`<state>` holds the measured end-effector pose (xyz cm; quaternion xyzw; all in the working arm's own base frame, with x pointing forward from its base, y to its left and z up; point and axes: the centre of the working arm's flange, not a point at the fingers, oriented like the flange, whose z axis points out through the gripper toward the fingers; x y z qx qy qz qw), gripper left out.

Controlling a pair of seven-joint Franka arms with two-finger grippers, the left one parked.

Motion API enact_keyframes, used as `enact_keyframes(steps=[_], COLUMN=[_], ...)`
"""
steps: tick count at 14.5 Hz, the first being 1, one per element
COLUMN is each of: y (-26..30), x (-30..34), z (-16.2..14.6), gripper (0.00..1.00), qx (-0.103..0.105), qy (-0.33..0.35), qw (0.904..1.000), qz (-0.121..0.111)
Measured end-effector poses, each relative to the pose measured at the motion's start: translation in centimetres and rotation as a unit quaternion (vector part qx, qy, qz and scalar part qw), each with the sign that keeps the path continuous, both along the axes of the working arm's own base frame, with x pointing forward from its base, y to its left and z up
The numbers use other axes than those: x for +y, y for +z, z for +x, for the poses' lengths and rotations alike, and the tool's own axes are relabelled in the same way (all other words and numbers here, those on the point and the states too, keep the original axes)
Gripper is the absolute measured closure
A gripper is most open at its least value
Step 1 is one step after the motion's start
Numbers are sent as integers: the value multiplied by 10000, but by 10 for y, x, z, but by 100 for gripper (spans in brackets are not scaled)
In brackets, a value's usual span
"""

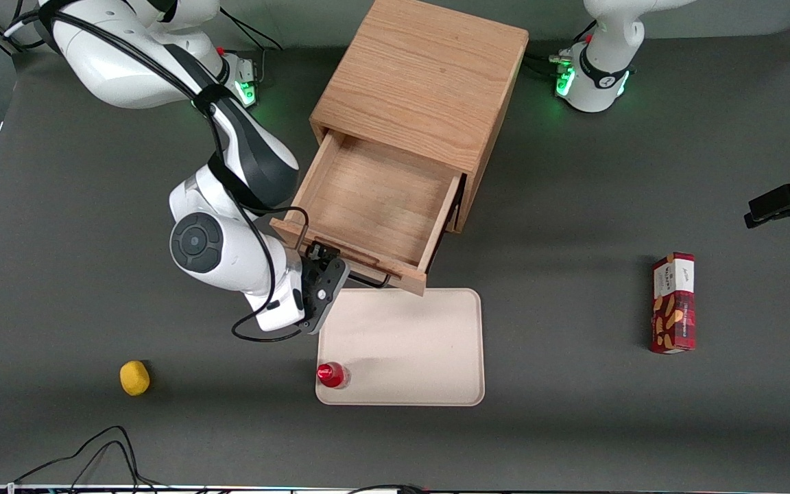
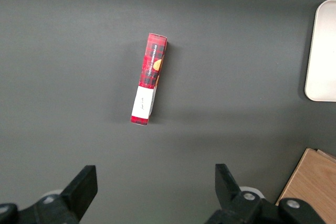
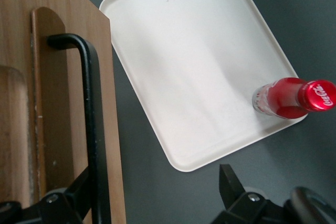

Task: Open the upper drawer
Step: 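Pull the upper drawer out of the cabinet with the right gripper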

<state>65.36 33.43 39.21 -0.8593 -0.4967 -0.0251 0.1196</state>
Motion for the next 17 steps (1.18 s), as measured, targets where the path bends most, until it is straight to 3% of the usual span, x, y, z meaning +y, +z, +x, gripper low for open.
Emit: enact_keyframes(steps=[10,13,17], y=[8,34,96], x=[-4,-5,-25], z=[6,9,8], gripper=[0,0,0], qx=[-120,-352,-844], qy=[-16,-47,-219], qw=[9999,9993,9961], qz=[61,144,118])
